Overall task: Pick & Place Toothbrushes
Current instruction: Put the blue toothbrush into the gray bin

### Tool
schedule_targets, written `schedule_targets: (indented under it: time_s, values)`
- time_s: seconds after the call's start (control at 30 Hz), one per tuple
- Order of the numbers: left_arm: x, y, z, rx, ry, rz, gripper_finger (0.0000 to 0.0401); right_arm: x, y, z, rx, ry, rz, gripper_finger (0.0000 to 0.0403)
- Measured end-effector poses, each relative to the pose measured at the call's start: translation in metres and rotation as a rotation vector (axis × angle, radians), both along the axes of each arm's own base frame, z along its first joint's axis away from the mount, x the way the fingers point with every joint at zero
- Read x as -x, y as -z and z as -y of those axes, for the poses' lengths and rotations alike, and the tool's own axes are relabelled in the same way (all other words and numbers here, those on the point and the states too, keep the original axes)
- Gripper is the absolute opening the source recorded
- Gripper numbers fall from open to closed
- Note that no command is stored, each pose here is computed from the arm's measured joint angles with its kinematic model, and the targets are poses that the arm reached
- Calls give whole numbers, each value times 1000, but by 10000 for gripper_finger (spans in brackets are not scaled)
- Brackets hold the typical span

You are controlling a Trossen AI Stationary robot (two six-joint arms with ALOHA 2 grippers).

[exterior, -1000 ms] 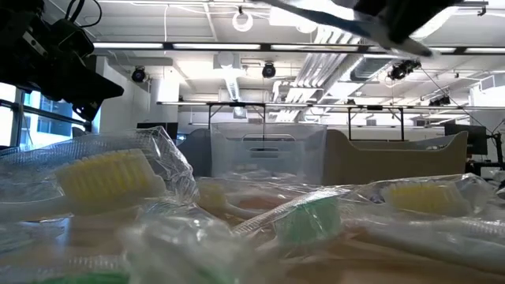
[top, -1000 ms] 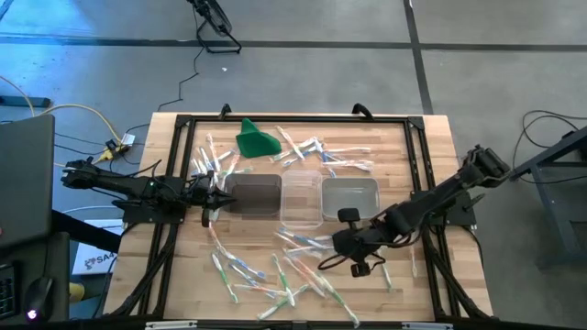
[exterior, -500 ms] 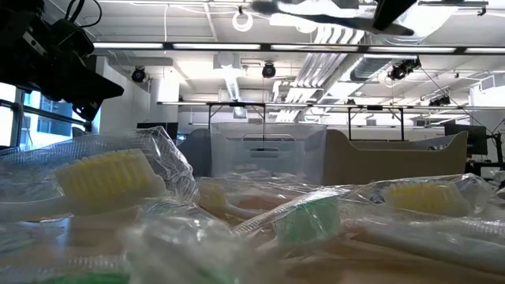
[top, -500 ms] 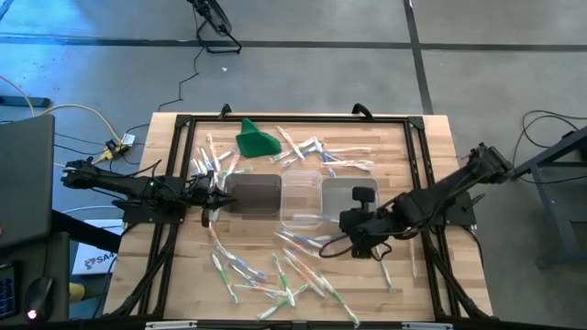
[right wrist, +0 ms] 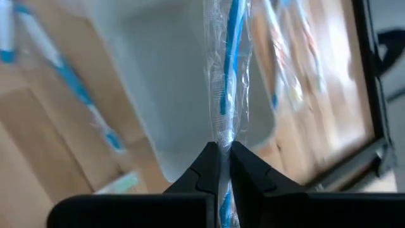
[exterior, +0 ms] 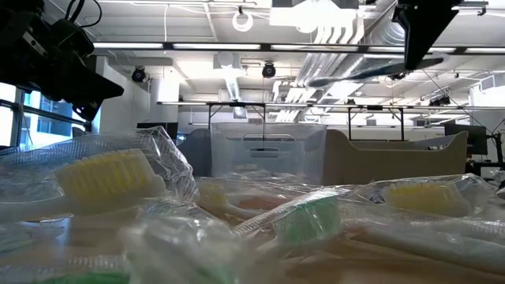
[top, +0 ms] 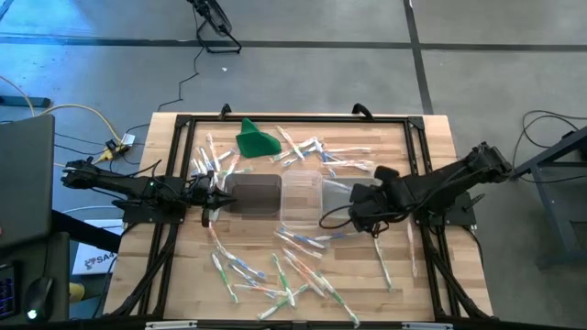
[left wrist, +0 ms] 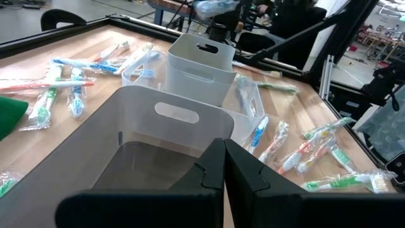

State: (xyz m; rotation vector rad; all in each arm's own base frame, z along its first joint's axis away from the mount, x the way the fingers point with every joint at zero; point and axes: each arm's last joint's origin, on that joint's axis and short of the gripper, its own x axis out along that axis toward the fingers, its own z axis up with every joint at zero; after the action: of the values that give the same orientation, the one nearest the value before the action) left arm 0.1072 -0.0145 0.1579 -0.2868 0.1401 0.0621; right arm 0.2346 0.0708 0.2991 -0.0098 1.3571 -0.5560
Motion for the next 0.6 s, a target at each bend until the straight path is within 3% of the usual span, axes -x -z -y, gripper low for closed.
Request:
schedule_targets:
  time_s: [0.6]
  values:
    - [0, 0, 0, 0, 0, 0, 0, -26, 31, 19, -73, 122, -183, 13]
